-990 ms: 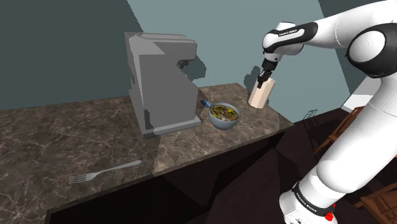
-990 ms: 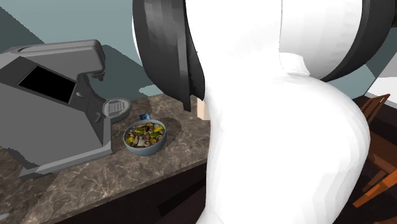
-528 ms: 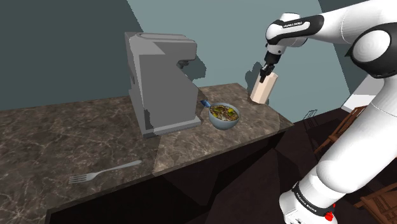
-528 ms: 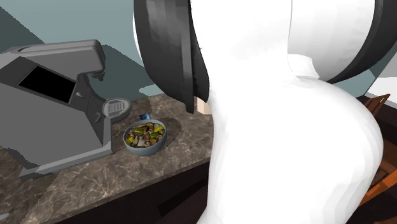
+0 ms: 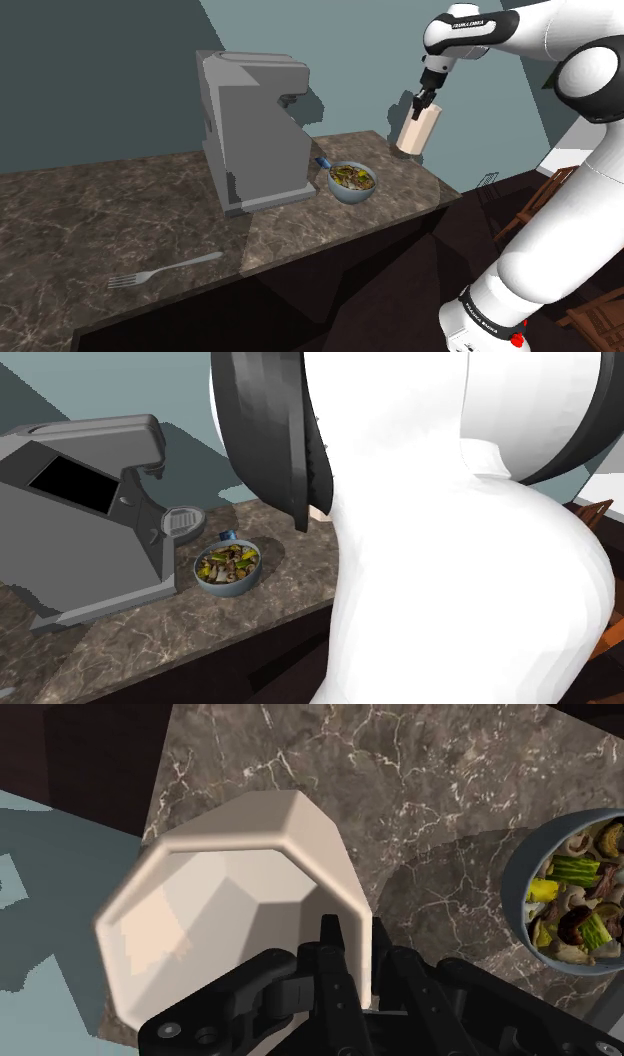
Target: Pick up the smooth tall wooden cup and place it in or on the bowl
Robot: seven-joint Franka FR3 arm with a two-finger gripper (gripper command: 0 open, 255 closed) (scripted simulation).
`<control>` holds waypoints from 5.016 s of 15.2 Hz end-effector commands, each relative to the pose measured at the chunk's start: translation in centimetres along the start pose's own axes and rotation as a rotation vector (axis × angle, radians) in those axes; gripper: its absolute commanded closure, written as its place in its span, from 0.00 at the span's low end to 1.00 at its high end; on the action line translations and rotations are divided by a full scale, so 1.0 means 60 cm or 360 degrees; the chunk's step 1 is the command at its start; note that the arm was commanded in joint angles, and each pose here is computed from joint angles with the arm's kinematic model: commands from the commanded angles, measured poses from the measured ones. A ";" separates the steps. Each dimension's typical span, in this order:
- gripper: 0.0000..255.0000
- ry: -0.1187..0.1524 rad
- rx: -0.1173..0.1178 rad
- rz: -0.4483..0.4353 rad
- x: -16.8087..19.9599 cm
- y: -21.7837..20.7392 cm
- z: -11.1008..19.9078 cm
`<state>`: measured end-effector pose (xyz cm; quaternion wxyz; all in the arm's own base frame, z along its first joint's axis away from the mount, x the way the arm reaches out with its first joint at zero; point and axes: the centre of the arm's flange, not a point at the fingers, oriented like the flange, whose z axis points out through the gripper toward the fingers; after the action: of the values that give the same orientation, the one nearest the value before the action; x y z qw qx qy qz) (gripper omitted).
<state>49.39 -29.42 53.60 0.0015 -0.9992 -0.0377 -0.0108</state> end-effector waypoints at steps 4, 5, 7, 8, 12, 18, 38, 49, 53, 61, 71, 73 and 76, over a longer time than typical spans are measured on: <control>1.00 0.0001 0.0000 0.0000 0.002 0.002 -0.046; 1.00 0.0001 0.0000 0.0000 0.002 0.002 -0.055; 1.00 0.0001 0.0000 0.0000 0.002 0.001 -0.073; 1.00 0.0001 0.0000 0.0000 0.002 0.001 -0.082; 1.00 0.0001 0.0000 0.0000 0.010 -0.063 -0.097; 1.00 0.0001 0.0000 0.0000 0.024 -0.192 -0.122; 1.00 0.0001 0.0000 0.0000 0.063 -0.553 -0.164; 1.00 0.0001 0.0000 0.0000 0.061 -0.553 -0.067; 1.00 0.0001 0.0000 0.0000 0.060 -0.553 -0.032; 1.00 0.0001 0.0000 0.0000 0.058 -0.553 0.034; 0.00 0.0001 0.0000 0.0000 0.058 -0.553 0.034; 0.00 0.0001 0.0000 0.0000 0.058 -0.553 0.034; 0.00 0.0001 0.0000 0.0000 0.058 -0.553 -0.010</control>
<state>50.43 4.02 53.60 0.0014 -0.9992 -0.0376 -0.0117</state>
